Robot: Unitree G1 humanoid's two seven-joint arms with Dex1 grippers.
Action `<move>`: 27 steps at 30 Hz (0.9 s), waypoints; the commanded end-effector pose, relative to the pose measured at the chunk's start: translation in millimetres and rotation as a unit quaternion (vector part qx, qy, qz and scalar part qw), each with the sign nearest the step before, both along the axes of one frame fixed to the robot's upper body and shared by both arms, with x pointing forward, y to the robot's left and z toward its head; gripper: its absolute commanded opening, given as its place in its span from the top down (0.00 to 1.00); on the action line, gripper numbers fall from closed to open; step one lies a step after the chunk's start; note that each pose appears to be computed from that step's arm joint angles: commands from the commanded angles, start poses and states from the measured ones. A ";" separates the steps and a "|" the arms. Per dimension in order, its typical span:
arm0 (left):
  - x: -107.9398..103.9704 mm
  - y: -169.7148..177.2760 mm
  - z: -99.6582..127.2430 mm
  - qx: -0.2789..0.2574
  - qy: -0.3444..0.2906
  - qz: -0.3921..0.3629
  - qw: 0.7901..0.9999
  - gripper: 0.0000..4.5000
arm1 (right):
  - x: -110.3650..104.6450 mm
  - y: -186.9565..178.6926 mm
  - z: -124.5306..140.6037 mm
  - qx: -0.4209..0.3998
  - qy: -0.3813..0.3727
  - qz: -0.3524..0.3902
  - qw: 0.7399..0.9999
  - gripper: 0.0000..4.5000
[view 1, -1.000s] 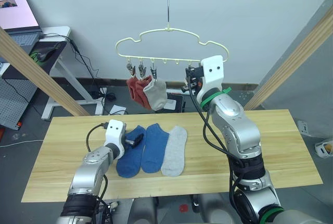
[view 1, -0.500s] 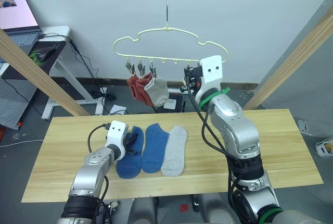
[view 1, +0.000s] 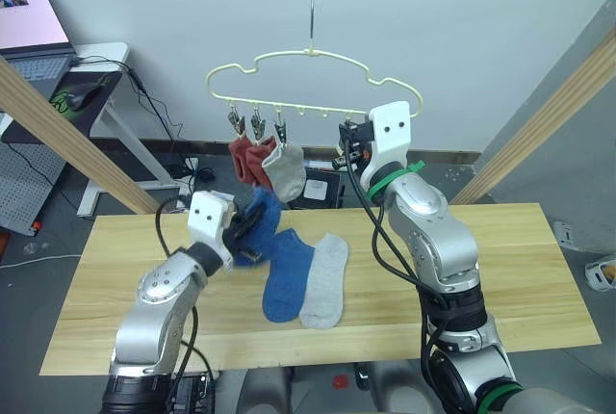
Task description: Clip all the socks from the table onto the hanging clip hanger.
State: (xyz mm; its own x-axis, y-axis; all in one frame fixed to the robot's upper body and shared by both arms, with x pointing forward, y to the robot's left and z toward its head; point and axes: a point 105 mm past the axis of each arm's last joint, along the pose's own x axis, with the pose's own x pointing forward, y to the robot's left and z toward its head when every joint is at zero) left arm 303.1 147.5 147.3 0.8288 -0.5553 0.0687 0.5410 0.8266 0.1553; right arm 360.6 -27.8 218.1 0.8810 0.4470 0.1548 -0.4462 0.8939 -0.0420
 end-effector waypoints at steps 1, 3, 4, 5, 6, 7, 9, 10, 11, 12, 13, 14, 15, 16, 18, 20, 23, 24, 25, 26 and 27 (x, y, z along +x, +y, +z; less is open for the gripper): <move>-8.3 -20.8 19.3 0.042 -0.078 -0.038 0.995 1.00 | -5.7 3.6 16.8 0.020 -0.026 0.014 0.999 1.00; -8.3 -27.7 20.2 0.060 -0.103 -0.045 0.992 1.00 | -6.7 4.6 19.0 0.024 -0.028 0.017 0.999 1.00; -6.5 -29.9 19.8 0.068 -0.117 -0.041 0.990 1.00 | -7.6 5.6 20.4 0.027 -0.029 0.021 0.999 1.00; -4.7 -33.1 19.0 0.079 -0.133 -0.040 0.987 1.00 | -8.5 6.9 21.9 0.030 -0.030 0.025 0.999 1.00; -1.5 -36.1 16.4 0.094 -0.149 -0.036 0.984 1.00 | -9.9 8.2 23.7 0.034 -0.030 0.030 0.999 1.00; 1.8 -38.6 13.6 0.105 -0.162 -0.032 0.981 1.00 | -11.1 9.6 25.2 0.038 -0.030 0.035 0.998 1.00; 7.7 -43.0 10.3 0.118 -0.181 -0.028 0.976 1.00 | -12.8 11.8 27.0 0.043 -0.030 0.042 0.998 1.00; 11.2 -45.8 10.3 0.123 -0.191 -0.026 0.974 1.00 | -13.9 13.2 27.9 0.047 -0.029 0.047 0.997 1.00; 15.2 -49.2 10.1 0.125 -0.197 -0.024 0.972 1.00 | -15.5 14.8 28.6 0.050 -0.027 0.053 0.997 1.00; 17.9 -51.5 9.8 0.126 -0.201 -0.023 0.971 1.00 | -16.5 15.7 29.0 0.052 -0.026 0.057 0.997 1.00; 20.4 -53.6 10.0 0.127 -0.206 -0.024 0.970 1.00 | -17.6 17.0 29.3 0.054 -0.025 0.062 0.996 1.00; 23.6 -55.3 9.7 0.128 -0.208 -0.024 0.969 1.00 | -18.9 18.5 29.5 0.057 -0.024 0.067 0.996 1.00; 27.1 -56.4 8.8 0.129 -0.209 -0.023 0.969 1.00 | -20.2 19.9 30.0 0.058 -0.023 0.072 0.995 1.00; 30.4 -57.1 8.0 0.132 -0.209 -0.021 0.969 1.00 | -21.4 21.2 30.7 0.059 -0.023 0.076 0.995 1.00; 36.6 -58.9 5.0 0.138 -0.205 -0.020 0.969 1.00 | -23.5 23.1 31.5 0.061 -0.022 0.083 0.994 1.00; 41.2 -60.8 5.0 0.139 -0.205 -0.020 0.969 1.00 | -24.7 24.5 31.7 0.062 -0.021 0.087 0.994 1.00; 45.6 -62.3 2.5 0.142 -0.198 -0.024 0.969 1.00 | -25.7 25.6 32.2 0.062 -0.022 0.090 0.994 1.00; 46.6 -63.1 -0.4 0.147 -0.193 -0.029 0.970 1.00 | -26.0 25.8 32.8 0.063 -0.023 0.091 0.994 1.00; 47.7 -63.1 -1.5 0.147 -0.192 -0.030 0.970 1.00 | -26.3 26.1 33.2 0.063 -0.024 0.092 0.993 1.00; 48.6 -63.5 -1.9 0.147 -0.190 -0.030 0.970 1.00 | -26.5 26.3 33.4 0.064 -0.024 0.093 0.993 1.00; 49.0 -64.5 -1.1 0.147 -0.193 -0.032 0.970 1.00 | -26.7 26.4 33.4 0.064 -0.024 0.093 0.993 1.00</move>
State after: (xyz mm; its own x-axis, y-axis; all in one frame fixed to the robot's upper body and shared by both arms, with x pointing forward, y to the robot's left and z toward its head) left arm 354.8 91.3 138.2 0.7645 -0.6236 0.1633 0.4436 0.6927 0.5687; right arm 349.2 -9.6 224.3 0.8277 0.5396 0.1542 -0.5529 0.8311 0.0592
